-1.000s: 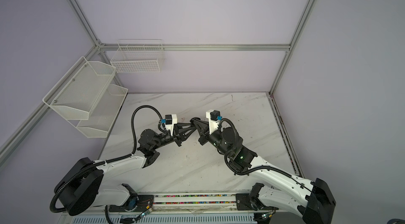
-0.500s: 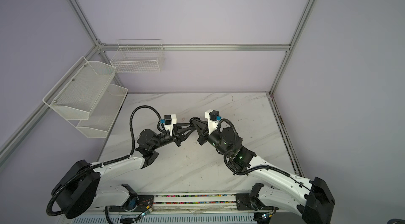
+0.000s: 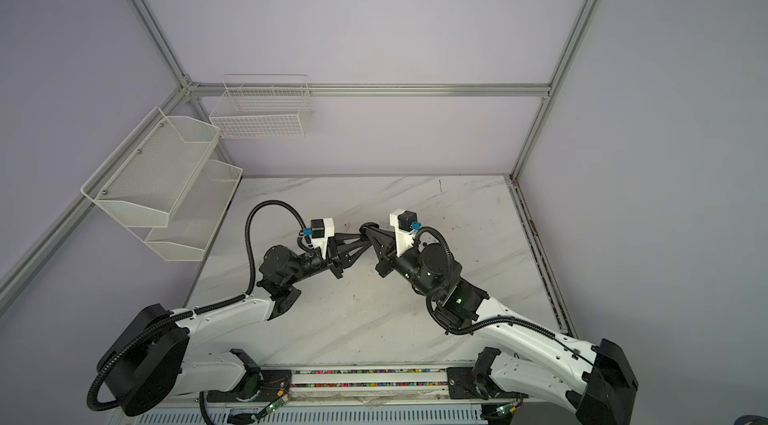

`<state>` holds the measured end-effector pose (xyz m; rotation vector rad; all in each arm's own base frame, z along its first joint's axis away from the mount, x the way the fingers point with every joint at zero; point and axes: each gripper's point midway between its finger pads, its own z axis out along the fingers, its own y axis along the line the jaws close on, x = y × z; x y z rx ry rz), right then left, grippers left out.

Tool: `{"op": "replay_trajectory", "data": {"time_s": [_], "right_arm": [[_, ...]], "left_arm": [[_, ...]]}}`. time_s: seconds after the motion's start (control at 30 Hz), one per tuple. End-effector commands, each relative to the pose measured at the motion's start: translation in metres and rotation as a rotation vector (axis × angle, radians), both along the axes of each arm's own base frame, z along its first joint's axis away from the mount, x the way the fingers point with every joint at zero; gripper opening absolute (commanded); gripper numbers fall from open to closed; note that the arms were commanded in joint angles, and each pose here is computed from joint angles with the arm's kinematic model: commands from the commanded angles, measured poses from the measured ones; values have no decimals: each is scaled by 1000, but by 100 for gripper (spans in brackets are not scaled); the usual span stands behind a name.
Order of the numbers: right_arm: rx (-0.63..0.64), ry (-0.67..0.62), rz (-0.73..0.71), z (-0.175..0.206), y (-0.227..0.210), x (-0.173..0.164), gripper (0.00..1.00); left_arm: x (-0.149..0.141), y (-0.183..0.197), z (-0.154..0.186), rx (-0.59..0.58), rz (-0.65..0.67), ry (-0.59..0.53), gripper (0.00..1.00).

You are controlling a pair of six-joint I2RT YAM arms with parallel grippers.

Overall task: Insert wireless bluetooth earbuds into charging case
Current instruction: Insert the wireless bluetooth earbud into the charging case.

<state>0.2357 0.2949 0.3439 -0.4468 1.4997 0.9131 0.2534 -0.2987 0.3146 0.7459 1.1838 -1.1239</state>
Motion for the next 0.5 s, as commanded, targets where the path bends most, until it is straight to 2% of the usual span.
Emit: {"op": "replay_trajectory", "data": {"time_s": [0.0, 0.2, 0.47], "right_arm": [[-52, 28, 5, -15, 2, -3, 0], [-69, 13, 2, -12, 0, -4, 0], [-80, -9, 16, -2, 3, -5, 13]], "left_arm": [[-15, 9, 56, -100, 7, -175, 0], [-17, 11, 59, -103, 10, -194, 0], [-18, 11, 60, -97, 12, -213, 0]]}}
